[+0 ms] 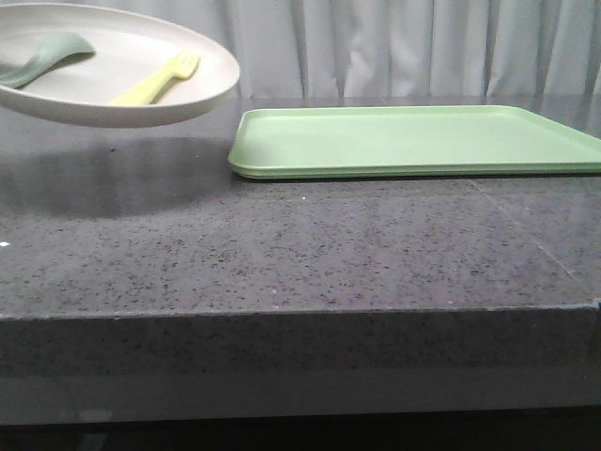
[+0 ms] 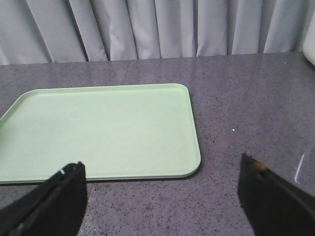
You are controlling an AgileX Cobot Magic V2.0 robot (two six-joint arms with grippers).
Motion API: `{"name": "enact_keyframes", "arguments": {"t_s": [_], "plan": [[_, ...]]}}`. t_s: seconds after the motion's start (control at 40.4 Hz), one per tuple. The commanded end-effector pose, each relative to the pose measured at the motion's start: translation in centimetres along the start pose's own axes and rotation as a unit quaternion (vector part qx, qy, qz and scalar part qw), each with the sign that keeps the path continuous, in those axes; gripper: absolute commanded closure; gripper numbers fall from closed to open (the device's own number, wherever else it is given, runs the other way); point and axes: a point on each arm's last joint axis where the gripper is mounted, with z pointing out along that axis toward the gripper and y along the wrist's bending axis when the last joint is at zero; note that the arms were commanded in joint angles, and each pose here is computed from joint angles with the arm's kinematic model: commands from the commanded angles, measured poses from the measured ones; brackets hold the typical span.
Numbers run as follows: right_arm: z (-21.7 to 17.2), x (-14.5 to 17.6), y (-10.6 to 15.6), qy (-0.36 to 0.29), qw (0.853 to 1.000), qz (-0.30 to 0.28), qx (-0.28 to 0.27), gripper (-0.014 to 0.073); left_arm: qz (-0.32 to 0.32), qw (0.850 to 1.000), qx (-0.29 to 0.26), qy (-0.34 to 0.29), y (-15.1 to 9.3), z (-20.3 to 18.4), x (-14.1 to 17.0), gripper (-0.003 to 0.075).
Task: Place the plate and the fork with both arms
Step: 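Carry the plate over the green tray and lower it down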
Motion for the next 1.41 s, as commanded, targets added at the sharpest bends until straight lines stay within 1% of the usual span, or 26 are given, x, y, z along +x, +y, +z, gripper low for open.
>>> {"name": "enact_keyframes", "arguments": {"t_s": [0.0,0.149,0.198,0.223,0.297,0.446,0.569,0.644,0.743,0.817,0.891,1.139,1.386], "plan": [[-0.2,-1.8,0.1,-0.052,0.999,-0.005,-0.001,-0.0048,0.004,0.997,0.052,-0.048,-3.1,-0.4,-2.1,0.0738],[-0.2,-1.7,0.1,-0.051,0.999,-0.005,-0.001,-0.0048,0.036,0.994,0.095,-0.036,-7.3,2.9,-3.7,0.0738],[-0.2,-1.7,0.1,-0.05,0.999,-0.005,-0.001,-0.0048,0.048,0.993,0.108,-0.03,-8.9,4.6,-4.1,0.0738],[-0.2,-1.6,0.1,-0.05,0.999,-0.005,-0.001,-0.0048,0.052,0.991,0.115,-0.032,-9.6,4.8,-4.3,0.0738],[-0.1,-1.6,0.1,-0.049,0.999,-0.005,-0.001,-0.0048,0.059,0.989,0.133,-0.025,-12.0,7.0,-4.7,0.0738],[-0.1,-1.6,0.1,-0.049,0.999,-0.005,-0.001,-0.0048,0.058,0.984,0.166,-0.015,-15.8,10.3,-5.4,0.0738],[-0.1,-1.6,0.1,-0.049,0.999,-0.005,-0.001,-0.0048,0.043,0.982,0.183,-0.001,-17.9,12.7,-5.6,0.0738],[-0.1,-1.6,0.1,-0.049,0.999,-0.005,-0.001,-0.0048,0.017,0.982,0.189,0.009,-18.5,13.8,-5.6,0.0738],[-0.1,-1.6,0.1,-0.049,0.999,-0.005,-0.001,-0.0048,-0.006,0.98,0.2,0.0,-19.3,13.5,-6.1,0.0738],[-0.1,-1.6,0.1,-0.049,0.999,-0.005,-0.001,-0.0048,-0.029,0.978,0.206,-0.013,-19.4,13.4,-6.5,0.0738],[-0.1,-1.6,0.1,-0.049,0.999,-0.005,-0.001,-0.0048,-0.046,0.977,0.207,-0.011,-19.4,13.4,-6.5,0.0736],[-0.1,-1.6,0.1,-0.049,0.999,-0.005,-0.001,-0.0048,-0.051,0.978,0.2,0.01,-19.3,13.9,-6.0,0.0736],[-0.1,-1.6,0.1,-0.052,0.999,-0.005,-0.001,-0.0048,-0.045,0.978,0.202,0.013,-20.3,14.2,-5.3,0.0734]]}}
